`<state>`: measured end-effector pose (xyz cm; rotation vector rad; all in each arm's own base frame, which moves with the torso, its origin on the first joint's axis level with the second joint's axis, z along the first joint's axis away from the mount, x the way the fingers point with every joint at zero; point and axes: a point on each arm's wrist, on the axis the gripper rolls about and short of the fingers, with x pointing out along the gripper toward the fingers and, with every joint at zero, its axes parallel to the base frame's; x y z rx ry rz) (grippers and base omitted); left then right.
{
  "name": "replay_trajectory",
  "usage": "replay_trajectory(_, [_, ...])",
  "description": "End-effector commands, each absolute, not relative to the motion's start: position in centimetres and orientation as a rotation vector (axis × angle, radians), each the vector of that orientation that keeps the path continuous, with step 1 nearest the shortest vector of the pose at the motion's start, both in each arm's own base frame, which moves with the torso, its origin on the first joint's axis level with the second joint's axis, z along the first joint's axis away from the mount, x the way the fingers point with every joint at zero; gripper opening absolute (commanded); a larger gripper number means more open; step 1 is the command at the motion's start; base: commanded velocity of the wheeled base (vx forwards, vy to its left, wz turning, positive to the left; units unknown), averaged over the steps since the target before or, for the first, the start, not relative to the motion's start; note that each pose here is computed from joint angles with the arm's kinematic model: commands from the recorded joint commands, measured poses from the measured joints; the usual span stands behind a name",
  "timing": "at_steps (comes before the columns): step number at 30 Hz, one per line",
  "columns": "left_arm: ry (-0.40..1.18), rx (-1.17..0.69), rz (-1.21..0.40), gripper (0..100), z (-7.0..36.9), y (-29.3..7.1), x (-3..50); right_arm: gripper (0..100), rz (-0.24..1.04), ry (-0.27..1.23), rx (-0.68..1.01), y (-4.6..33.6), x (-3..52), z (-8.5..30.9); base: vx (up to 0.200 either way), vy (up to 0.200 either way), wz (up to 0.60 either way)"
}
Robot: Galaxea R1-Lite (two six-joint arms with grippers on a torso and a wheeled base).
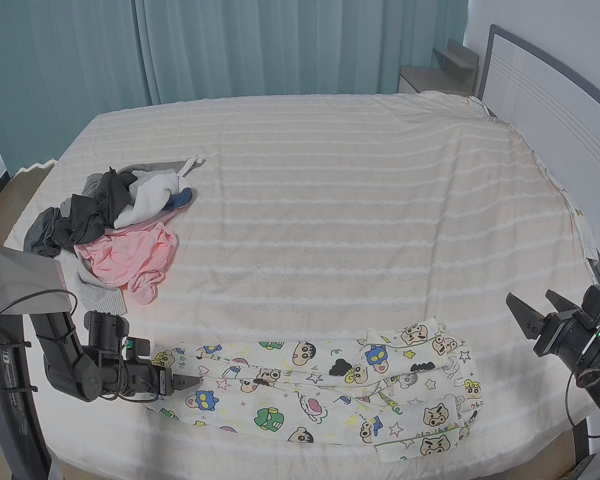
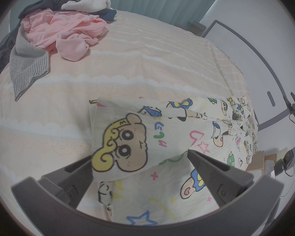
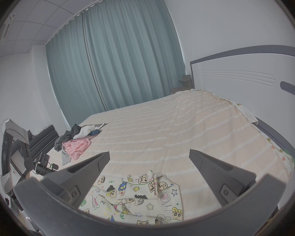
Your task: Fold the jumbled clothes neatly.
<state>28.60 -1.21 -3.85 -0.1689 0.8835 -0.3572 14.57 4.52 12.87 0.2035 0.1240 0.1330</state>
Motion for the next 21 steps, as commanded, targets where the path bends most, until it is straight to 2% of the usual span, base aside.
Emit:
replay_trajectory(1, [0.894,-0.168,-0.367,100,-4.2,-1.5,28.6,100,0.15,0.155,0.196,4.8,14.2,12.4,0.0,0.0,0.0])
replay_trajectory(2, [0.895,-0.166,-0.369,100,-4.2,-1.6,28.6,100,0.149,0.161,0.195,4.8,14.2,12.3,0.0,0.0,0.0])
replay_trajectory(3, [0.895,-0.166,-0.371,0,-4.2,-1.7,28.6,100,0.148,0.168,0.193,4.8,14.2,12.2,0.0,0.0,0.0])
replay_trajectory(21, [0.834,-0.166,-0.365,0,-3.1,-1.5,28.6,100,0.148,0.173,0.192,4.7,14.0,12.2,0.0,0.0,0.0])
